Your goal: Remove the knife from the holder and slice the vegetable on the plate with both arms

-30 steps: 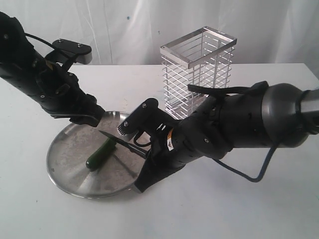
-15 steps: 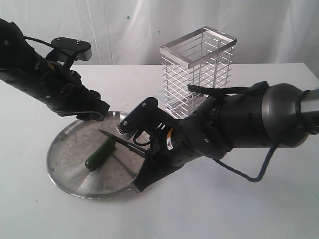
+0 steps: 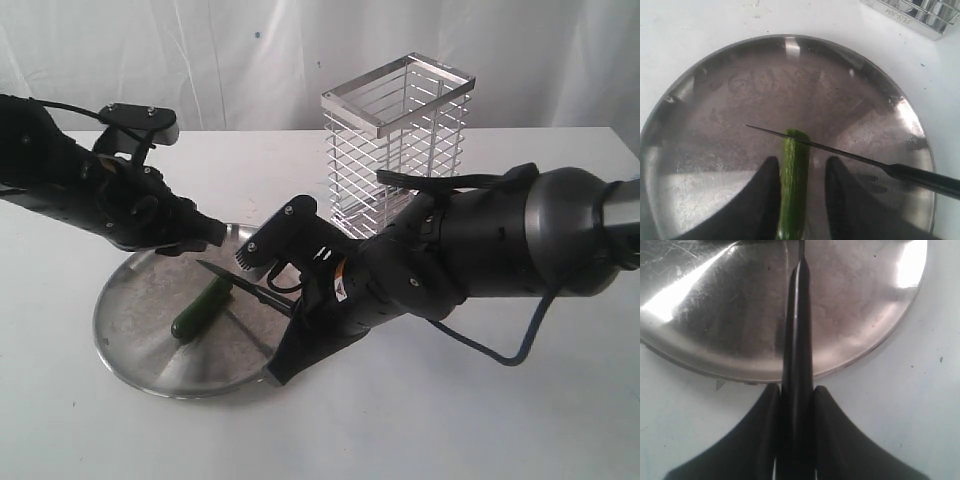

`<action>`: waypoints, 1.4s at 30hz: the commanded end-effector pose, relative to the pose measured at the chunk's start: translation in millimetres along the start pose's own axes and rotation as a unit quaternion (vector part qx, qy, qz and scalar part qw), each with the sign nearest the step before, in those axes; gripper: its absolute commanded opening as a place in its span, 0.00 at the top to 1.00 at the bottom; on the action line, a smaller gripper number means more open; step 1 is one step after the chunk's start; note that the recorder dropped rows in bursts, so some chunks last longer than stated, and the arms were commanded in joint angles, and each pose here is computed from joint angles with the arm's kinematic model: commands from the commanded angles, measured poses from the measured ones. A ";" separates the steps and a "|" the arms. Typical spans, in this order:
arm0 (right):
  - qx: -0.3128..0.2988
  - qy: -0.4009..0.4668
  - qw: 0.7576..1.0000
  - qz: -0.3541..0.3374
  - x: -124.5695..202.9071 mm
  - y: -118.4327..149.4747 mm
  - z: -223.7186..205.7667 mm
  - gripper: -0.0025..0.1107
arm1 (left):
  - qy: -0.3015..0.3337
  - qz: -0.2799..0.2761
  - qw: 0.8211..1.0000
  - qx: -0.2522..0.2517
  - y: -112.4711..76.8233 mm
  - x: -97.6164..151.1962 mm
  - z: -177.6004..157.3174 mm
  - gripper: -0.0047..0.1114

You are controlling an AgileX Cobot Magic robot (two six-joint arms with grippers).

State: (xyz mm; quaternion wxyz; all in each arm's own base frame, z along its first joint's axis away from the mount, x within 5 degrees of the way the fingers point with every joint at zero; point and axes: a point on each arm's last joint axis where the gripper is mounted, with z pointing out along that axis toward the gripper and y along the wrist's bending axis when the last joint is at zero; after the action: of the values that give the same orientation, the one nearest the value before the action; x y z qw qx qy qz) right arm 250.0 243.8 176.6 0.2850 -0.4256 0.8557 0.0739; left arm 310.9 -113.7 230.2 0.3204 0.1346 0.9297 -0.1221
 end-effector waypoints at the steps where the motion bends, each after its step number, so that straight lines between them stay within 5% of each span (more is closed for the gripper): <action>1: -0.001 -0.005 1.000 0.004 -1.7 1.1 0.0 0.98 | 0.014 -0.017 1.000 0.005 -1.0 5.2 9.2 0.88; 3: -0.001 -0.005 1.000 0.004 -1.7 1.1 0.0 0.98 | 0.017 -0.021 1.000 0.007 -1.0 6.0 11.3 0.96; 29: -0.001 0.000 1.000 0.004 -0.9 1.2 0.0 0.98 | 0.013 -0.034 0.999 0.001 3.5 10.4 37.8 0.96; 42: -0.001 0.002 1.000 0.004 -0.5 1.2 0.0 0.98 | 0.006 -0.017 1.000 0.012 0.4 -10.5 40.8 0.96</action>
State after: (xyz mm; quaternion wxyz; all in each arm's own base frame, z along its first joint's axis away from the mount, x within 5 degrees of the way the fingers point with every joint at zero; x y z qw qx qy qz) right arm 250.0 243.9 175.1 0.2821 -0.4246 0.8571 0.0736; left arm 341.7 -124.5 204.8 0.3204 0.1150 0.9307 -0.1334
